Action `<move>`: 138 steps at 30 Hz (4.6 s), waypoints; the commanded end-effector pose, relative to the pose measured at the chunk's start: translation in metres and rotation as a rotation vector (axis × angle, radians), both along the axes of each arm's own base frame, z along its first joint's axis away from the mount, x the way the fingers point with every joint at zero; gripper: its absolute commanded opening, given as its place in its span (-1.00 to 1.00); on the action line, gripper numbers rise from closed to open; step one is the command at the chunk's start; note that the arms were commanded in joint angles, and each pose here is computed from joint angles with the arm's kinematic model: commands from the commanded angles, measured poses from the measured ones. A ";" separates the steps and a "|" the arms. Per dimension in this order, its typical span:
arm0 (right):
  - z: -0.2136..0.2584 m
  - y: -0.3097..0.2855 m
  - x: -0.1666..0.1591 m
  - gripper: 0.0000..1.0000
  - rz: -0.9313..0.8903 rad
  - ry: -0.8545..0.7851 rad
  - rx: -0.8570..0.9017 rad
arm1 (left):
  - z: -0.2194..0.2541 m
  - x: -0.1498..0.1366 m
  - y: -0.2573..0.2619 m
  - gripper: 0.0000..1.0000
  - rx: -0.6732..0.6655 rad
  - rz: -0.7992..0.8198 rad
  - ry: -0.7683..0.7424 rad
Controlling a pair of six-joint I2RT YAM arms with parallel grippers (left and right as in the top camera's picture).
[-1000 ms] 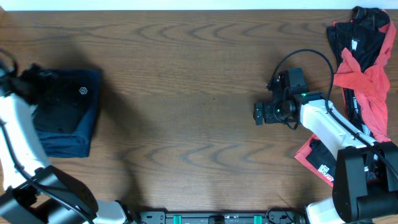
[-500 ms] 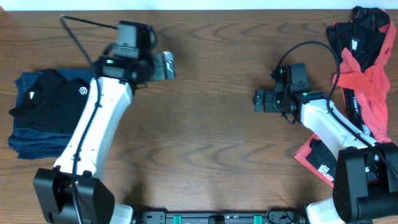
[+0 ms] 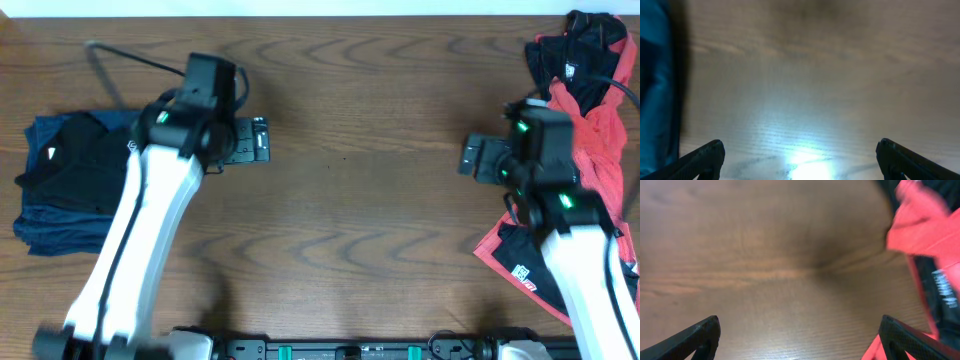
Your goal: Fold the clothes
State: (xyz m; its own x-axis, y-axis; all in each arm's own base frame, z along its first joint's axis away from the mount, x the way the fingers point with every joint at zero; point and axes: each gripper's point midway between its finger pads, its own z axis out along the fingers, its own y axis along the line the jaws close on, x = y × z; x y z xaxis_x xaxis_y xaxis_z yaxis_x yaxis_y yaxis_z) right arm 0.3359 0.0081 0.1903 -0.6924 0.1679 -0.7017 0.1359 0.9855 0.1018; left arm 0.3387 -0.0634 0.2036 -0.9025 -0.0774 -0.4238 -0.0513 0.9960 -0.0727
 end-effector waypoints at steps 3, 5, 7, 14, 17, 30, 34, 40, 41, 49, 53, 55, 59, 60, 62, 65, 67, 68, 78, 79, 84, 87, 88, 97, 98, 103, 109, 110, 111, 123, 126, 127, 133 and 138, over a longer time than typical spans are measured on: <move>0.020 -0.012 -0.039 0.98 -0.058 -0.125 -0.003 | 0.044 -0.032 0.011 0.96 -0.050 0.050 -0.225; 0.024 -0.017 -0.056 0.98 -0.090 -0.180 0.002 | 0.052 -0.048 0.016 0.96 -0.065 0.054 -0.314; 0.028 -0.023 -0.072 0.98 -0.133 -0.237 0.007 | 0.058 -0.064 0.022 0.96 -0.070 0.065 -0.396; 0.034 -0.033 -0.102 0.99 -0.182 -0.363 0.006 | 0.066 -0.105 0.031 0.96 -0.117 0.067 -0.591; 0.029 -0.033 -0.106 0.98 -0.181 -0.341 0.003 | 0.064 -0.115 0.033 0.96 -0.117 0.066 -0.591; -0.011 -0.035 -0.131 0.98 -0.178 -0.145 -0.025 | 0.059 -0.118 0.034 0.96 -0.112 0.066 -0.568; -0.022 -0.035 -0.140 0.98 -0.177 -0.088 -0.033 | 0.059 -0.118 0.034 0.96 -0.112 0.066 -0.568; -0.031 -0.035 -0.149 0.98 -0.176 -0.036 -0.040 | 0.059 -0.118 0.034 0.96 -0.112 0.066 -0.568; -0.031 -0.035 -0.148 0.98 -0.176 -0.036 -0.040 | 0.059 -0.118 0.034 0.96 -0.112 0.066 -0.568; -0.043 -0.036 -0.156 0.98 -0.176 -0.066 -0.036 | 0.059 -0.118 0.034 0.96 -0.112 0.066 -0.568; -0.060 -0.033 -0.155 0.99 -0.168 -0.118 -0.019 | 0.059 -0.118 0.034 0.96 -0.112 0.066 -0.568; -0.060 -0.028 -0.147 0.99 -0.147 -0.185 0.007 | 0.059 -0.118 0.034 0.96 -0.112 0.066 -0.568; -0.046 -0.020 -0.125 0.98 -0.098 -0.365 0.036 | 0.059 -0.118 0.034 0.96 -0.112 0.066 -0.568; -0.041 -0.018 -0.120 0.98 -0.076 -0.413 0.031 | 0.059 -0.118 0.034 0.96 -0.112 0.066 -0.568; -0.031 -0.014 -0.112 0.98 -0.042 -0.495 0.014 | 0.059 -0.118 0.034 0.96 -0.112 0.066 -0.568; -0.017 -0.013 -0.105 0.98 -0.016 -0.600 -0.022 | 0.059 -0.118 0.034 0.96 -0.112 0.066 -0.568; -0.011 -0.013 -0.101 0.98 -0.004 -0.656 -0.047 | 0.059 -0.118 0.034 0.96 -0.112 0.066 -0.568; -0.007 -0.013 -0.100 0.98 0.001 -0.687 -0.059 | 0.059 -0.118 0.034 0.96 -0.112 0.066 -0.568; -0.007 -0.008 -0.089 0.98 0.052 -0.811 -0.129 | 0.059 -0.118 0.034 0.96 -0.112 0.066 -0.568; -0.008 -0.008 -0.089 0.98 0.064 -0.807 -0.149 | 0.059 -0.118 0.034 0.96 -0.112 0.066 -0.568; -0.034 0.000 -0.090 0.99 0.124 -0.705 -0.156 | 0.059 -0.118 0.034 0.96 -0.112 0.066 -0.568; -0.034 0.002 -0.090 0.98 0.138 -0.707 -0.149 | 0.059 -0.118 0.034 0.96 -0.112 0.066 -0.568; -0.033 0.002 -0.090 0.99 0.137 -0.709 -0.149 | 0.059 -0.118 0.034 0.96 -0.112 0.066 -0.568; -0.033 0.002 -0.090 0.98 0.138 -0.709 -0.149 | 0.059 -0.118 0.034 0.96 -0.112 0.066 -0.568; -0.033 0.002 -0.090 0.98 0.138 -0.710 -0.149 | 0.059 -0.118 0.034 0.96 -0.112 0.066 -0.568; -0.033 0.002 -0.090 0.98 0.137 -0.709 -0.149 | 0.059 -0.118 0.034 0.96 -0.112 0.066 -0.568; -0.033 0.002 -0.090 0.98 0.137 -0.709 -0.149 | 0.059 -0.118 0.034 0.96 -0.112 0.066 -0.568; -0.033 0.002 -0.090 0.99 0.138 -0.710 -0.149 | 0.059 -0.118 0.034 0.96 -0.112 0.066 -0.568; -0.033 0.002 -0.090 0.99 0.138 -0.710 -0.149 | 0.059 -0.118 0.034 0.96 -0.112 0.066 -0.568; -0.033 0.002 -0.090 0.98 0.138 -0.710 -0.149 | 0.052 -0.122 0.035 0.96 -0.087 0.048 -0.537; -0.033 0.002 -0.090 0.98 0.138 -0.710 -0.149 | 0.041 -0.132 0.040 0.96 -0.065 0.057 -0.483; -0.033 0.002 -0.090 0.98 0.138 -0.710 -0.149 | 0.037 -0.135 0.043 0.96 -0.059 0.068 -0.467; -0.033 0.002 -0.090 0.98 0.138 -0.710 -0.149 | 0.010 -0.144 0.068 0.96 -0.030 0.186 -0.435; -0.033 0.002 -0.090 0.99 0.138 -0.709 -0.149 | -0.017 -0.145 0.073 0.96 -0.040 0.179 -0.490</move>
